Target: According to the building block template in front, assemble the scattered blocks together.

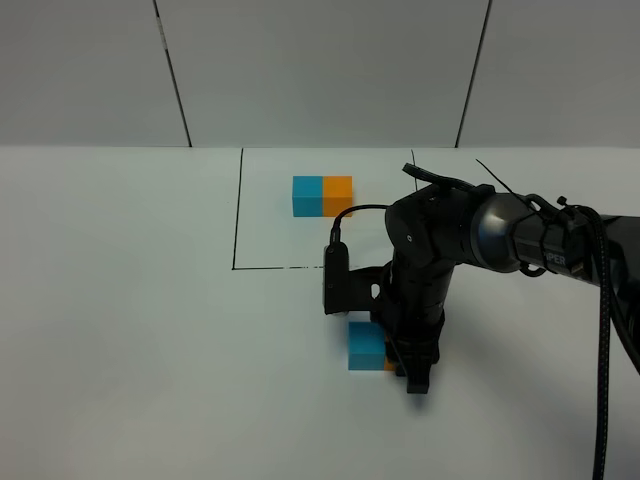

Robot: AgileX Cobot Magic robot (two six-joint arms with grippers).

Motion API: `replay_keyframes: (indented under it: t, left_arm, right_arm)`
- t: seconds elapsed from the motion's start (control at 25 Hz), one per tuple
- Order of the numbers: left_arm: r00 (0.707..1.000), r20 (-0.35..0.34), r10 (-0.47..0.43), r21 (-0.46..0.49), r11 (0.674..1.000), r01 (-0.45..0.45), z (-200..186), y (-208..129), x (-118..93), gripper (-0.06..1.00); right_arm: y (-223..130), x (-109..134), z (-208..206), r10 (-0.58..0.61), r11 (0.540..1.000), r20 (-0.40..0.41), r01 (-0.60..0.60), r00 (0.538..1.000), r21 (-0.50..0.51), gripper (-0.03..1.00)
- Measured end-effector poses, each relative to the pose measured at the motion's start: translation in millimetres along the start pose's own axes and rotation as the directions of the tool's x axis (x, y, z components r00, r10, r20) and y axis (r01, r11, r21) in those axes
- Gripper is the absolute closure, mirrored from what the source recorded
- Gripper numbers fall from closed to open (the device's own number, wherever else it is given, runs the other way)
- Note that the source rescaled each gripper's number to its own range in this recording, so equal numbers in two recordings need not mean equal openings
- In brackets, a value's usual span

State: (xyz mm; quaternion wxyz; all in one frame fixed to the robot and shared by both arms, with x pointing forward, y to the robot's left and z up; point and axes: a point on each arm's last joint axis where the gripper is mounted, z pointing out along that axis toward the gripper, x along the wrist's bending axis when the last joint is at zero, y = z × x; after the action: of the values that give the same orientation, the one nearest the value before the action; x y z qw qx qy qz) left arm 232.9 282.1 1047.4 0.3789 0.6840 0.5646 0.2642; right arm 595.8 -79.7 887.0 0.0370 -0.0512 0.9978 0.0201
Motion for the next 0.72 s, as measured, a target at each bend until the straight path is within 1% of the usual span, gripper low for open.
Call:
replay_keyframes:
  t: [0.4, 0.48, 0.52, 0.56, 0.6, 0.68, 0.72]
  left_arm:
    - [1.0, 0.0, 0.0, 0.0, 1.0, 0.0, 0.0, 0.0, 0.0, 0.27]
    - [1.0, 0.0, 0.0, 0.0, 1.0, 0.0, 0.0, 0.0, 0.0, 0.27]
    - [1.0, 0.0, 0.0, 0.0, 1.0, 0.0, 0.0, 0.0, 0.0, 0.27]
    - [1.0, 0.0, 0.0, 0.0, 1.0, 0.0, 0.0, 0.0, 0.0, 0.27]
    - [1.0, 0.0, 0.0, 0.0, 1.0, 0.0, 0.0, 0.0, 0.0, 0.27]
    - [1.0, 0.0, 0.0, 0.0, 1.0, 0.0, 0.0, 0.0, 0.0, 0.27]
    - [1.0, 0.0, 0.0, 0.0, 1.0, 0.0, 0.0, 0.0, 0.0, 0.27]
  right_arm:
    - [0.4, 0.1, -0.4, 0.004, 1.0, -0.001, -0.004, 1.0, -0.005, 0.97]
    - [0.7, 0.1, -0.8, 0.006, 1.0, -0.001, -0.006, 1.0, -0.008, 0.94]
    - [1.1, 0.3, -1.1, 0.011, 1.0, -0.002, -0.011, 1.0, -0.013, 0.89]
    - [1.6, 0.4, -1.6, 0.015, 1.0, -0.004, -0.015, 1.0, -0.018, 0.82]
    - [2.4, 0.8, -1.6, 0.018, 1.0, -0.006, -0.018, 1.0, -0.022, 0.7]
    - [2.8, 0.7, -3.0, 0.021, 0.999, -0.003, -0.021, 1.0, -0.027, 0.41]
    - [2.8, 0.6, -3.9, 0.021, 0.999, -0.001, -0.021, 1.0, -0.028, 0.29]
